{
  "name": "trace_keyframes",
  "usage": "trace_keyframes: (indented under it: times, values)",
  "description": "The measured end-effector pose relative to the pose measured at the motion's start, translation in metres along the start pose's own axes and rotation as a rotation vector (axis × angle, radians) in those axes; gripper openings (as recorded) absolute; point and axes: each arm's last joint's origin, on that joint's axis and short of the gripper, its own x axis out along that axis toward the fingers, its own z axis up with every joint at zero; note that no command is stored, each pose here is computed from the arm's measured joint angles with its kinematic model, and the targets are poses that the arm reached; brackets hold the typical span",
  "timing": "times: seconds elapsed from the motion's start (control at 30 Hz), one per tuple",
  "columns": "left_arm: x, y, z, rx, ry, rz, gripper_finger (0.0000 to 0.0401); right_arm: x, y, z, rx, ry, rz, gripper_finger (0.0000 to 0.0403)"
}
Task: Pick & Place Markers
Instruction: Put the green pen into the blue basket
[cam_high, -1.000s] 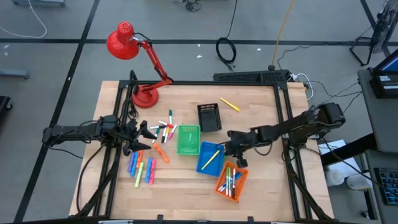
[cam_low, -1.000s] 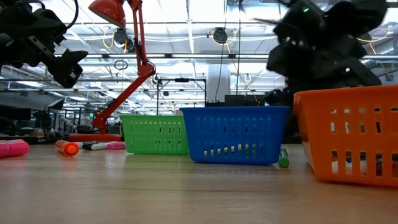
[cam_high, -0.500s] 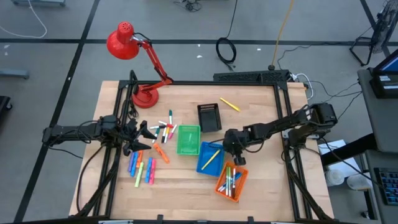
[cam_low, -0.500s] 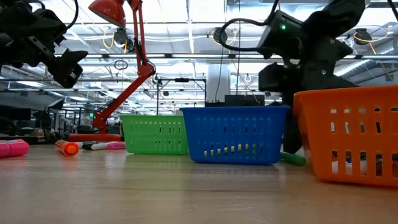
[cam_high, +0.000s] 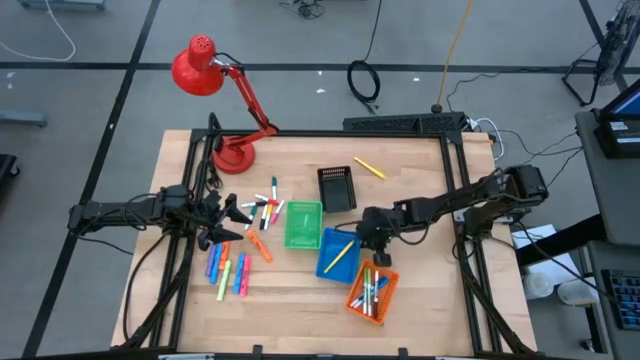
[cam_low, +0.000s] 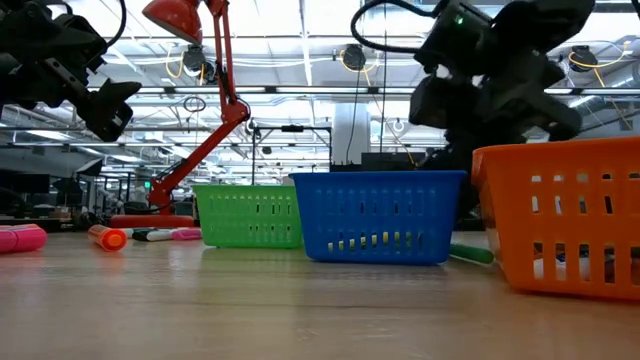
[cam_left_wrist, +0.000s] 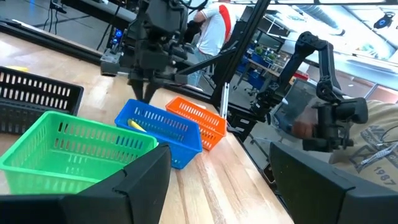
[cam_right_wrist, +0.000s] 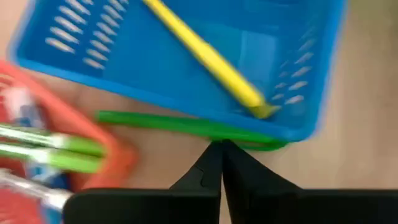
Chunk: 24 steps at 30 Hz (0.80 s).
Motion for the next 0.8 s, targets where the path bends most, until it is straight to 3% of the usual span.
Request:
trace_keyframes:
  times: [0.2, 0.5, 0.8]
  values:
    - [0.000, 0.000, 0.000, 0.000, 0.000, 0.000, 0.0274, 0.007, 0.000, 0.005, -0.014, -0.058, 0.038, 0.0000]
    - [0.000, 0.000, 0.000, 0.000, -0.001, -0.001, 0.0274, 0.028, -0.005, -0.003, 0.000, 0.010, 0.022, 0.0000]
    - [0.000, 0.000, 0.000, 0.000, -0.001, 0.000, 0.0273, 0.008, -0.010, -0.016, 0.043, 0.145, -0.237, 0.0000]
